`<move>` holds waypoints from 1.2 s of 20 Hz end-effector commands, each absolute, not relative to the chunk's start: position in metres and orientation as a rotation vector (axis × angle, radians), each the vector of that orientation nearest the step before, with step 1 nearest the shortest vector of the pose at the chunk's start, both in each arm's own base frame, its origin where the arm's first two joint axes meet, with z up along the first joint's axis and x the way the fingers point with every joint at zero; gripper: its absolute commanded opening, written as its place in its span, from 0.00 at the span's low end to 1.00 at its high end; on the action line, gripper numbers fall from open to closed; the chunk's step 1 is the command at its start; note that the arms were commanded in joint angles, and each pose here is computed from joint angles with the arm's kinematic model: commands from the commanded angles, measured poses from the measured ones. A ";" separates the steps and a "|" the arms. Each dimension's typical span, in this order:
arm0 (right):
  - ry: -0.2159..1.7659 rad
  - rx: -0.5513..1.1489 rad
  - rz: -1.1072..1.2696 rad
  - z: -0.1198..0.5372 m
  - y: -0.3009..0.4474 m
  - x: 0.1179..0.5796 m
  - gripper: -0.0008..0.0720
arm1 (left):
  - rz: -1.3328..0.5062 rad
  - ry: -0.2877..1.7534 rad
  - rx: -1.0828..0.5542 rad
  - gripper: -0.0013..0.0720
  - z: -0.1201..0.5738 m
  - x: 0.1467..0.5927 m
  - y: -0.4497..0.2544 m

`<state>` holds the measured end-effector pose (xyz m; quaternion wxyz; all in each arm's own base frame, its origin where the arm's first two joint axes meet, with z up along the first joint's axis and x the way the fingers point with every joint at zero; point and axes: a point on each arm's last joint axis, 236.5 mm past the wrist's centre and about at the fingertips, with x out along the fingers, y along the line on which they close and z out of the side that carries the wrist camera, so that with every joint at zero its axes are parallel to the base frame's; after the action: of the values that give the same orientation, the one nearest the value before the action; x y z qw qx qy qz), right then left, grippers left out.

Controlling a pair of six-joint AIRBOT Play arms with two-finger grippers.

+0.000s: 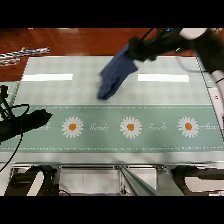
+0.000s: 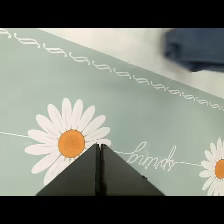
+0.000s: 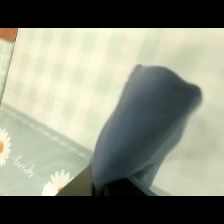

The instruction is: Fold the shirts.

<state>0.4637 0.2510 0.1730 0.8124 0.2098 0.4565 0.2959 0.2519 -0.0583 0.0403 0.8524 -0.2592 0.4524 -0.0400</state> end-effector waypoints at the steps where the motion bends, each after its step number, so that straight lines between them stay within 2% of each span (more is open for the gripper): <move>1: 0.956 0.405 0.522 0.217 0.184 0.468 0.04 | -0.086 0.951 -0.550 0.04 0.041 0.252 -0.059; 7: 0.943 0.505 0.268 0.246 0.039 0.451 0.04 | -0.085 0.940 -0.552 0.04 0.042 0.254 -0.058; 13: 1.010 0.613 0.024 0.245 -0.073 0.385 0.04 | -0.104 0.858 -0.615 0.04 0.058 0.269 -0.064; 19: 1.165 0.647 -0.344 0.204 -0.144 0.285 0.04 | -0.091 0.746 -0.643 0.04 0.075 0.288 -0.057; 24: 1.324 0.711 -0.761 0.145 -0.184 0.162 0.04 | -0.097 0.713 -0.608 0.04 0.079 0.293 -0.054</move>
<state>0.2385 -0.1620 0.1754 0.7355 0.3161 0.5534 -0.2301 0.2883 -0.0563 0.0749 0.8837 -0.2993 0.3570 -0.0457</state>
